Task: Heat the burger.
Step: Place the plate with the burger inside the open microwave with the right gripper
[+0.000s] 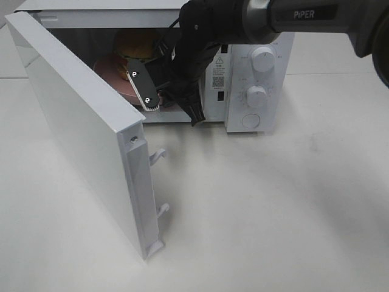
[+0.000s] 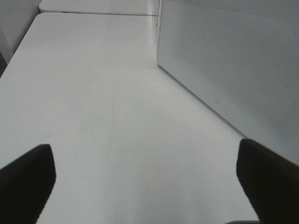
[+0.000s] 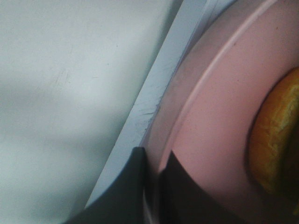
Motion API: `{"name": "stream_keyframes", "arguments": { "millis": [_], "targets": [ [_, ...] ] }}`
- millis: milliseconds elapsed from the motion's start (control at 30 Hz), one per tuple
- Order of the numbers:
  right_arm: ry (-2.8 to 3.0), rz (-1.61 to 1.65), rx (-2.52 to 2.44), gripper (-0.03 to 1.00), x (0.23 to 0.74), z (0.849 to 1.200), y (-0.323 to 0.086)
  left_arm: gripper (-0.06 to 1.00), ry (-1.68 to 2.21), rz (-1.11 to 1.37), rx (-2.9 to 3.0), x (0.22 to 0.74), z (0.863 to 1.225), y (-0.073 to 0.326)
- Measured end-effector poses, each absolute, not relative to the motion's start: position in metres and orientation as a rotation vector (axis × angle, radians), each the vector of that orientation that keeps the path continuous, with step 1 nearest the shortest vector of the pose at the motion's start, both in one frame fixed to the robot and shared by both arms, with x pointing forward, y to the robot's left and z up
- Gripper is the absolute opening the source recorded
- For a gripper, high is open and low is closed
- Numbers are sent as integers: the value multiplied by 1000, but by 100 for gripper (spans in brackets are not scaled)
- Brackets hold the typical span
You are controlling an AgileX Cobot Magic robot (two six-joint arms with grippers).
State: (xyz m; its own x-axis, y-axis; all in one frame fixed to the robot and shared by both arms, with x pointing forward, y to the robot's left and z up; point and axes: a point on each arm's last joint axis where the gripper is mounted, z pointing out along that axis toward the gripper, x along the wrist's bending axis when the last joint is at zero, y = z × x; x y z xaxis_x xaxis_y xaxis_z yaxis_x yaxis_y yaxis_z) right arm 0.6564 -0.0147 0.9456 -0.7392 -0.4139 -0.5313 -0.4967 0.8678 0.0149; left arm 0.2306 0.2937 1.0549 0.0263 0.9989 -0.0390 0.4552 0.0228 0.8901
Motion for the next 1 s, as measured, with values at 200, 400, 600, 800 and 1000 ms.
{"name": "stream_keyframes", "arguments": {
  "millis": [200, 400, 600, 800, 1000],
  "targets": [
    [2504, 197, -656, 4, 664, 940, -11, 97, 1534, 898, 1537, 231, 1055, 294],
    [2495, 195, -655, 4, 667, 938, -9, 97, 1534, 898, 1537, 231, 1055, 294],
    [2497, 191, -652, 4, 667, 938, -9, 97, 1534, 898, 1537, 231, 1055, 294],
    [2489, 188, -620, 4, 669, 938, -10, 97, 1534, 898, 1537, 231, 1055, 294],
    [2475, 198, -609, 4, 675, 932, -6, 97, 1534, 898, 1537, 231, 1055, 294]
  ]
}}
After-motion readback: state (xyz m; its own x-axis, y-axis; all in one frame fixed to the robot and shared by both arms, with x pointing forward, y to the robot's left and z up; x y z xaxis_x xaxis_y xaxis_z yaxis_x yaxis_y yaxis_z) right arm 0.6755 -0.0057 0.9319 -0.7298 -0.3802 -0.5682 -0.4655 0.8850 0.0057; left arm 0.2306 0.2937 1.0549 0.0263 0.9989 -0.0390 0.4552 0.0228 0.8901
